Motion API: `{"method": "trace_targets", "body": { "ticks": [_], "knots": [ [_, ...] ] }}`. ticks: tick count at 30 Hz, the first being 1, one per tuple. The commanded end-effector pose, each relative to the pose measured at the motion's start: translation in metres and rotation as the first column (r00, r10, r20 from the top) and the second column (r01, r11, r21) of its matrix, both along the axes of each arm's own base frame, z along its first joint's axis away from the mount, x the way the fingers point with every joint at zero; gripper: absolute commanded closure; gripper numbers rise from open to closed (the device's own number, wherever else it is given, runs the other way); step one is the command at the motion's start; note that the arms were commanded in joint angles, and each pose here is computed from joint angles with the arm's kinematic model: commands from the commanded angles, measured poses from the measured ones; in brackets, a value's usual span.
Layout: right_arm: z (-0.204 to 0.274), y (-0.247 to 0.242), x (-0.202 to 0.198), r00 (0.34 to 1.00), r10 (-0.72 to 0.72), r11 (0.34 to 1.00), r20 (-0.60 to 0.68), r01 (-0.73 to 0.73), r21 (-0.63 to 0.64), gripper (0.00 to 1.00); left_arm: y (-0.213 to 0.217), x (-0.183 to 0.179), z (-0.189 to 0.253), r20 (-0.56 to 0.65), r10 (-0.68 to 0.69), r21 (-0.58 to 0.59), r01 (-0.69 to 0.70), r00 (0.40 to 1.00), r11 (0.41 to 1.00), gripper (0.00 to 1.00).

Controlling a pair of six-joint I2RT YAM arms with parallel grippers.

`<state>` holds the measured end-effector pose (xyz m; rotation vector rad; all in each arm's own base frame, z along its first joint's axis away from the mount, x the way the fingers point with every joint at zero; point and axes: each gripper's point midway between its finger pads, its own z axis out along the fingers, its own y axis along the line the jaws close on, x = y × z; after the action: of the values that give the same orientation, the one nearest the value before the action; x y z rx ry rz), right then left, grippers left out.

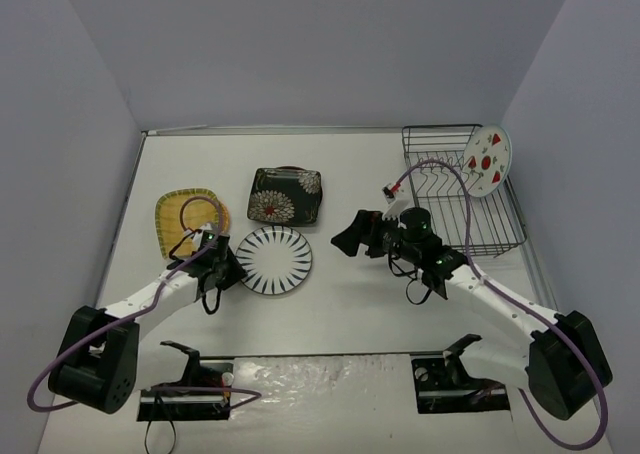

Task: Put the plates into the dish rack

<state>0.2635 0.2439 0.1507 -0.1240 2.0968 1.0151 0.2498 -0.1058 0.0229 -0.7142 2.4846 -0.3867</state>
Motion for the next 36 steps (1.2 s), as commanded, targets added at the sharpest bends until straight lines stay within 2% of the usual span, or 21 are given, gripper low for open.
{"method": "trace_targets", "body": {
  "ticks": [1,8,12,17,27,36],
  "knots": [
    [0.002,0.02,-0.006,0.997,0.073,0.993,-0.017,-0.072,0.089,0.0,-0.004,-0.002,0.009,0.011,0.015,-0.035,-0.014,1.0,0.999,0.96],
    [-0.03,0.036,-0.012,0.978,0.112,0.984,-0.177,-0.085,0.154,0.0,-0.019,0.0,0.047,0.063,0.035,-0.159,-0.025,0.997,0.987,1.0],
    [-0.039,0.045,-0.015,0.957,0.129,0.974,-0.259,-0.073,0.214,0.0,-0.03,0.003,0.083,0.134,0.066,-0.265,-0.028,0.989,0.964,1.0],
    [-0.054,0.053,-0.016,0.931,0.149,0.963,-0.334,-0.06,0.263,0.0,-0.043,0.005,0.107,0.155,0.1,-0.384,-0.033,0.983,0.923,1.0],
    [-0.075,0.07,-0.023,0.884,0.188,0.945,-0.428,-0.044,0.324,0.0,-0.052,0.003,0.121,0.141,0.167,-0.513,-0.072,0.976,0.855,1.0],
    [-0.087,0.088,-0.026,0.843,0.233,0.908,-0.485,-0.011,0.418,0.02,-0.055,-0.004,0.114,0.12,0.187,-0.569,-0.087,0.975,0.818,1.0]
  ]
}}
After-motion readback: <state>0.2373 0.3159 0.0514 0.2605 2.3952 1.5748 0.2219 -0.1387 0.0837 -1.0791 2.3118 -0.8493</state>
